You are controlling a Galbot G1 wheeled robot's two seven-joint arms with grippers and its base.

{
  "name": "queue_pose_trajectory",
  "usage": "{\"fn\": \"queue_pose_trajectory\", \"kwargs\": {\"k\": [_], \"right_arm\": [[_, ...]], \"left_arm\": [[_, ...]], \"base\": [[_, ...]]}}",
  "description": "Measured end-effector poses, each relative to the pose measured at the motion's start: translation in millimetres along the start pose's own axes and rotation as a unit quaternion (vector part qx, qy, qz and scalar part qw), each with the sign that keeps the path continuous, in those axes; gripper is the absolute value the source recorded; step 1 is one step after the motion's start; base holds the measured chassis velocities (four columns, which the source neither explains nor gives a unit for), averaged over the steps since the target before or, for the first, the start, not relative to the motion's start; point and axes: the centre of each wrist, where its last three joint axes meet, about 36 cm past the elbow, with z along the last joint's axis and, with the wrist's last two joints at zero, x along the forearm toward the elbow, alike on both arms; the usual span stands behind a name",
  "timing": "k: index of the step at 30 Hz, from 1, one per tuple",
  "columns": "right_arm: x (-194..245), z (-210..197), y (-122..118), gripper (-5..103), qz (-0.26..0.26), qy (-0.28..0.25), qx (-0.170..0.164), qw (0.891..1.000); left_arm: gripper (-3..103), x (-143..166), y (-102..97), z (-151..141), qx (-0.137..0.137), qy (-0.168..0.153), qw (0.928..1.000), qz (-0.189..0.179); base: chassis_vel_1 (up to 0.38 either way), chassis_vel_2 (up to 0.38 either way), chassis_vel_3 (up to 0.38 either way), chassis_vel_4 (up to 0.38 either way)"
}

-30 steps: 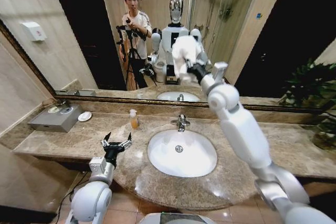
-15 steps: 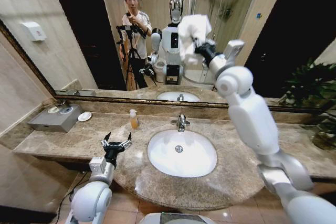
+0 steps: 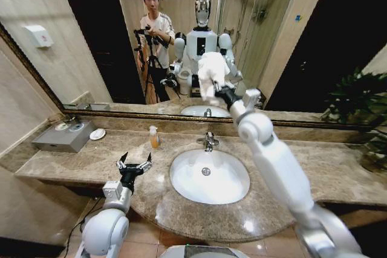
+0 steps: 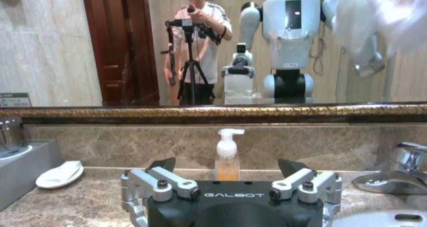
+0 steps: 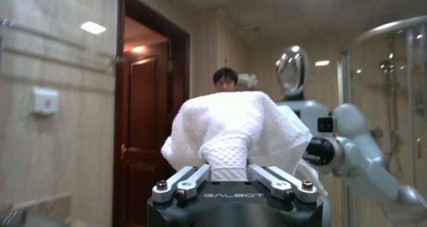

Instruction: Pick up the towel from the sink counter and wipe the mirror surface.

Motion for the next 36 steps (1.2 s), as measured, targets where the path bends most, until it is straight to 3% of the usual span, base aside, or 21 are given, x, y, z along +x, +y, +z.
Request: {"fn": "queue_pose_trajectory", "kwargs": {"k": [3, 10, 17, 24, 28, 36], "right_arm": [[3, 32, 25, 11, -0.014, 0.014, -0.004, 1.000], [-28, 55, 79, 11, -0.041, 0.019, -0.015, 0.999], [-66, 58, 102, 11, -0.032, -0.001, -0.031, 0.999], [-87, 38, 98, 11, -0.019, -0.028, -0.022, 0.999], [-102, 9, 79, 11, -0.003, -0.050, -0.020, 0.999], [-98, 41, 69, 11, 0.001, -0.010, -0.023, 1.000]], "left_arm": [[100, 0, 0.0, 0, 0.000, 0.000, 1.0000, 0.000], [100, 0, 0.0, 0, 0.000, 0.000, 1.0000, 0.000], [100, 0, 0.0, 0, 0.000, 0.000, 1.0000, 0.000], [100, 0, 0.0, 0, 0.000, 0.000, 1.0000, 0.000], [100, 0, 0.0, 0, 0.000, 0.000, 1.0000, 0.000], [100, 0, 0.0, 0, 0.000, 0.000, 1.0000, 0.000]], "base": [[0.000, 0.000, 0.000, 0.000], [0.000, 0.000, 0.000, 0.000], [0.000, 0.000, 0.000, 0.000], [0.000, 0.000, 0.000, 0.000], [0.000, 0.000, 0.000, 0.000], [0.000, 0.000, 0.000, 0.000]]}}
